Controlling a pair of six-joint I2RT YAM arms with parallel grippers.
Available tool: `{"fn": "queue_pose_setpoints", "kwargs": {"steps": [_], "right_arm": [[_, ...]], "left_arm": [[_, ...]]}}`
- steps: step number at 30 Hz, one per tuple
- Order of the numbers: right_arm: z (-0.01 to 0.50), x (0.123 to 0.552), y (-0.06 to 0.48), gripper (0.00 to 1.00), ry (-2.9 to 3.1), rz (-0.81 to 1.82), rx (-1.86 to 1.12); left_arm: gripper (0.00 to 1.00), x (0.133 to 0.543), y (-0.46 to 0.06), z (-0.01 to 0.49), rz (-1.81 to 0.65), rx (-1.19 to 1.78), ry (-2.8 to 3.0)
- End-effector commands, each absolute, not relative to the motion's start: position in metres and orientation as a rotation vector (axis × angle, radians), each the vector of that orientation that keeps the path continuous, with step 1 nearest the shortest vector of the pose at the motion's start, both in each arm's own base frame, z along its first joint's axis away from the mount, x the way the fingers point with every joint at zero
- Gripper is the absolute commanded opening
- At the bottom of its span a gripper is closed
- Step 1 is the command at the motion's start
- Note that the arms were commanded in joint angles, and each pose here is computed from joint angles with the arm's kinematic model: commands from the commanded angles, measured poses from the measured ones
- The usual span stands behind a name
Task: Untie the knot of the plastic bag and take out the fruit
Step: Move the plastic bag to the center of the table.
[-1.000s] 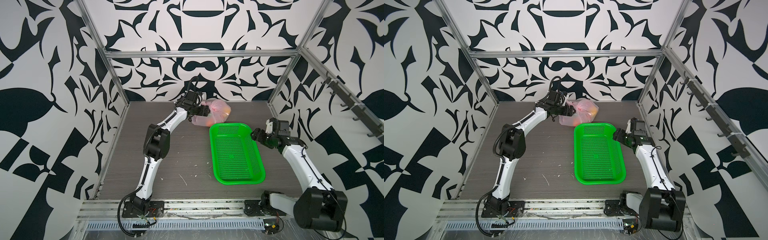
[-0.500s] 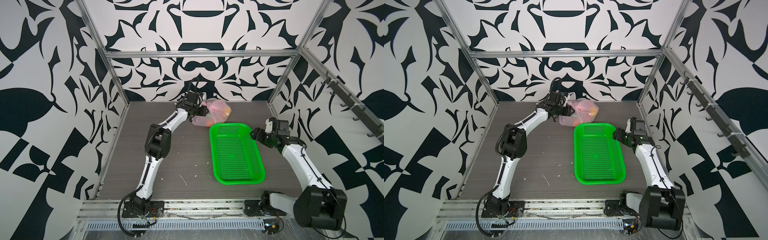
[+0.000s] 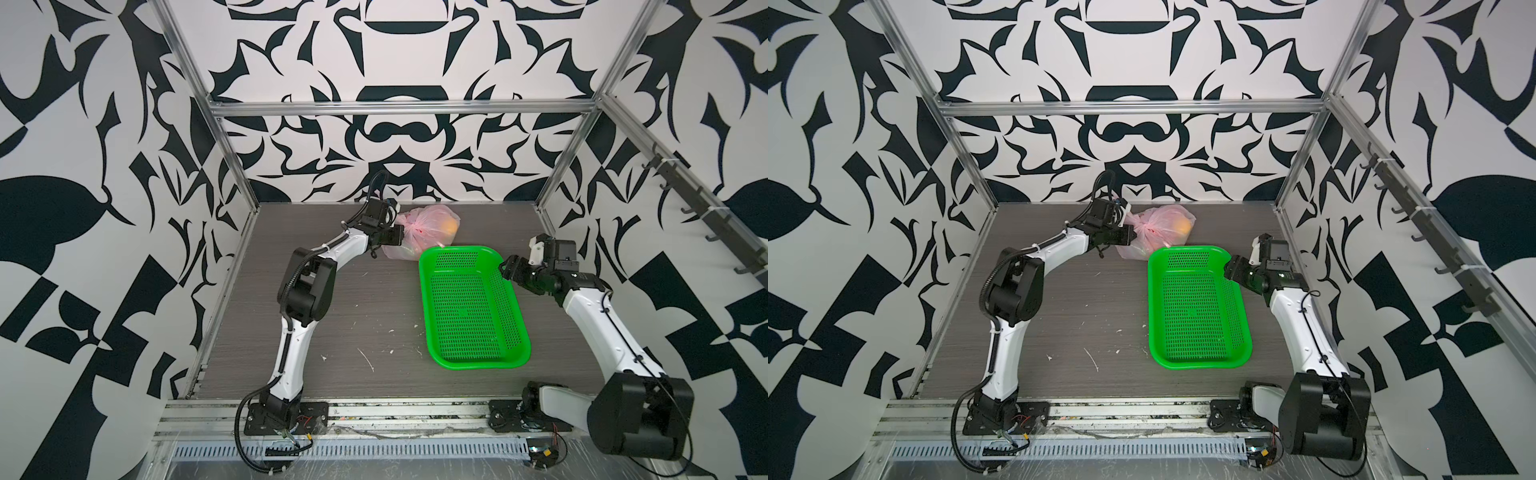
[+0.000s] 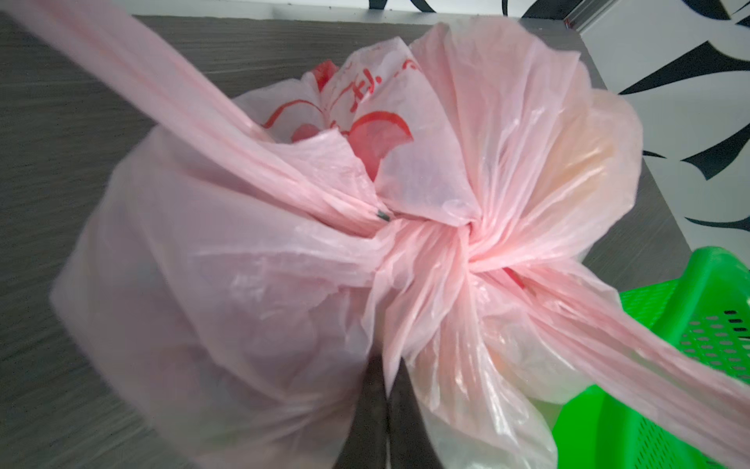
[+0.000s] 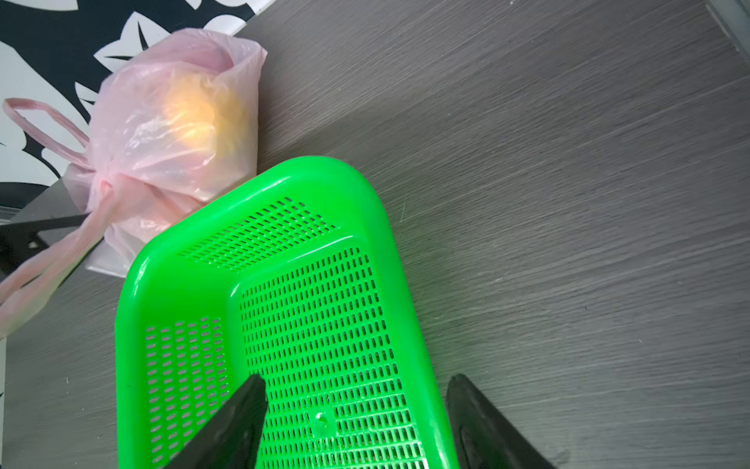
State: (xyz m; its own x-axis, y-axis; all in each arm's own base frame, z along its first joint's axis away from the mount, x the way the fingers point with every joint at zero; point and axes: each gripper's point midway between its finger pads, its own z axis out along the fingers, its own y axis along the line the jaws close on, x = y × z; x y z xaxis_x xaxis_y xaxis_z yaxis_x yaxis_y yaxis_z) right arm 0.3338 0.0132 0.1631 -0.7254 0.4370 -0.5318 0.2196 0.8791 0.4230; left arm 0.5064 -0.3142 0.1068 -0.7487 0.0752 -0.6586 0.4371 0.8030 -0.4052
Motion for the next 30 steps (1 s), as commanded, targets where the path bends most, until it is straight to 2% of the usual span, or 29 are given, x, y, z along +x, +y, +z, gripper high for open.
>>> {"fn": "queue_pose_setpoints", "kwargs": {"steps": [1, 9, 15, 22, 26, 30], "right_arm": [[0.178, 0.336, 0.026, 0.74, 2.355, 0.444, 0.421], [0.184, 0.338, 0.070, 0.73, 2.377, 0.433, 0.291], [0.193, 0.344, 0.112, 0.70, 2.383, 0.408, 0.157], [0.221, 0.361, 0.180, 0.68, 2.334, 0.373, -0.056], [0.232, 0.373, 0.223, 0.68, 2.307, 0.357, -0.198], [0.232, 0.384, 0.265, 0.68, 2.290, 0.354, -0.341]], "left_arm": [[0.00, 0.506, -0.288, 0.147, -0.696, 0.305, 2.252], [0.00, 0.457, -0.230, 0.139, -0.502, 0.223, 2.306], [0.00, 0.403, -0.191, 0.139, -0.397, 0.206, 2.334], [0.00, 0.349, -0.157, 0.144, -0.331, 0.201, 2.334], [0.00, 0.336, -0.134, 0.146, -0.248, 0.175, 2.291], [0.00, 0.345, -0.109, 0.134, -0.228, 0.058, 2.294]]}}
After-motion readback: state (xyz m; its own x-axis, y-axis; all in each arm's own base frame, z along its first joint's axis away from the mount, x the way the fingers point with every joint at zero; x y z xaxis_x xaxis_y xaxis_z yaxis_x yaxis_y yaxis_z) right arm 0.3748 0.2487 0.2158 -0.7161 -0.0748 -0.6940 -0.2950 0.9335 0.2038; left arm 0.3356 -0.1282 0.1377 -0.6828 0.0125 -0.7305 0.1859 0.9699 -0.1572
